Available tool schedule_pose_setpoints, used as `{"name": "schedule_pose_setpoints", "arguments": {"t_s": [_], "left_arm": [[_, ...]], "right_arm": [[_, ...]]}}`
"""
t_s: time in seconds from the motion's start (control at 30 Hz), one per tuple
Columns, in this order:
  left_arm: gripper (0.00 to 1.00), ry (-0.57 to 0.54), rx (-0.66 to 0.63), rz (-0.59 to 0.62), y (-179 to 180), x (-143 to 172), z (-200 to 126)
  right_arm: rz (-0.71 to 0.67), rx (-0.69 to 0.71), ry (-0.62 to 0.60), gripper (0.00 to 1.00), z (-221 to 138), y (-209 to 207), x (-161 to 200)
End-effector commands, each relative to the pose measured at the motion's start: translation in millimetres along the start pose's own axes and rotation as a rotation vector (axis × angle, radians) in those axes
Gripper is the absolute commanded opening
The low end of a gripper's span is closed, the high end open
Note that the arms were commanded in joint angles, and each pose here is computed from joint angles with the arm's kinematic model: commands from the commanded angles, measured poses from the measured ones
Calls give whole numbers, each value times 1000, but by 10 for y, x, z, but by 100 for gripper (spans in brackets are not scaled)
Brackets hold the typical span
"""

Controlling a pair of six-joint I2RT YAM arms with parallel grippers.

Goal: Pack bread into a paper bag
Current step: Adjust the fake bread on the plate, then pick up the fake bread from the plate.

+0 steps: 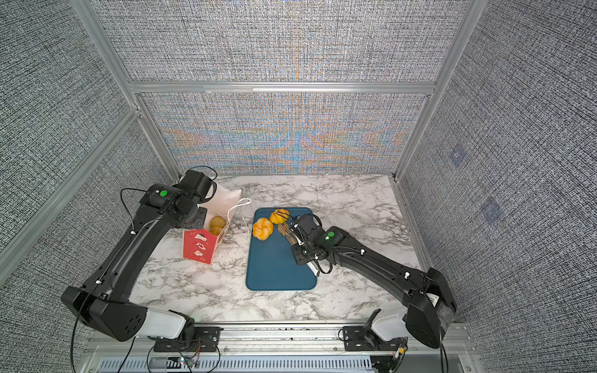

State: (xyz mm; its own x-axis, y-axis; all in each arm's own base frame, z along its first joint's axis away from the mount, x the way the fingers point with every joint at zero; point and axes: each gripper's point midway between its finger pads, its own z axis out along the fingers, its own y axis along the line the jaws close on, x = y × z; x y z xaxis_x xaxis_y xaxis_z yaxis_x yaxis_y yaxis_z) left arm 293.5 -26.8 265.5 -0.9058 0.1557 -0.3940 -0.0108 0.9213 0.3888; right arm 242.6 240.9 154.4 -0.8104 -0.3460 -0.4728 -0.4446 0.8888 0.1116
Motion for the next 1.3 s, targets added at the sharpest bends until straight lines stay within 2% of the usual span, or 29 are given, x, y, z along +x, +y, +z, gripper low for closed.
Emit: {"name": "schedule_pose_setpoints", "arguments": {"t_s": [0.0,0.27,0.57,0.73,0.9,1.27], "left_arm": [[2,-21,-7,-4,9,-57,-7],[2,-20,8,-7,-20,-65,-6],[2,-23,31,-11,-49,-92,-32],[2,-21,39,-12,-70,-100,-29],[2,-20,48,-10,-94,-118,-26],[2,-17,50,-5,-119,-140,-7]], "right_arm": [[0,13,-26,33,-144,-23,-73],[25,65,-54,33,-485,-136,-85],[47,162,-21,33,-560,-332,179],[46,221,-9,34,-570,-409,274],[57,226,5,46,-519,-412,389],[68,185,51,47,-332,-330,612]]}}
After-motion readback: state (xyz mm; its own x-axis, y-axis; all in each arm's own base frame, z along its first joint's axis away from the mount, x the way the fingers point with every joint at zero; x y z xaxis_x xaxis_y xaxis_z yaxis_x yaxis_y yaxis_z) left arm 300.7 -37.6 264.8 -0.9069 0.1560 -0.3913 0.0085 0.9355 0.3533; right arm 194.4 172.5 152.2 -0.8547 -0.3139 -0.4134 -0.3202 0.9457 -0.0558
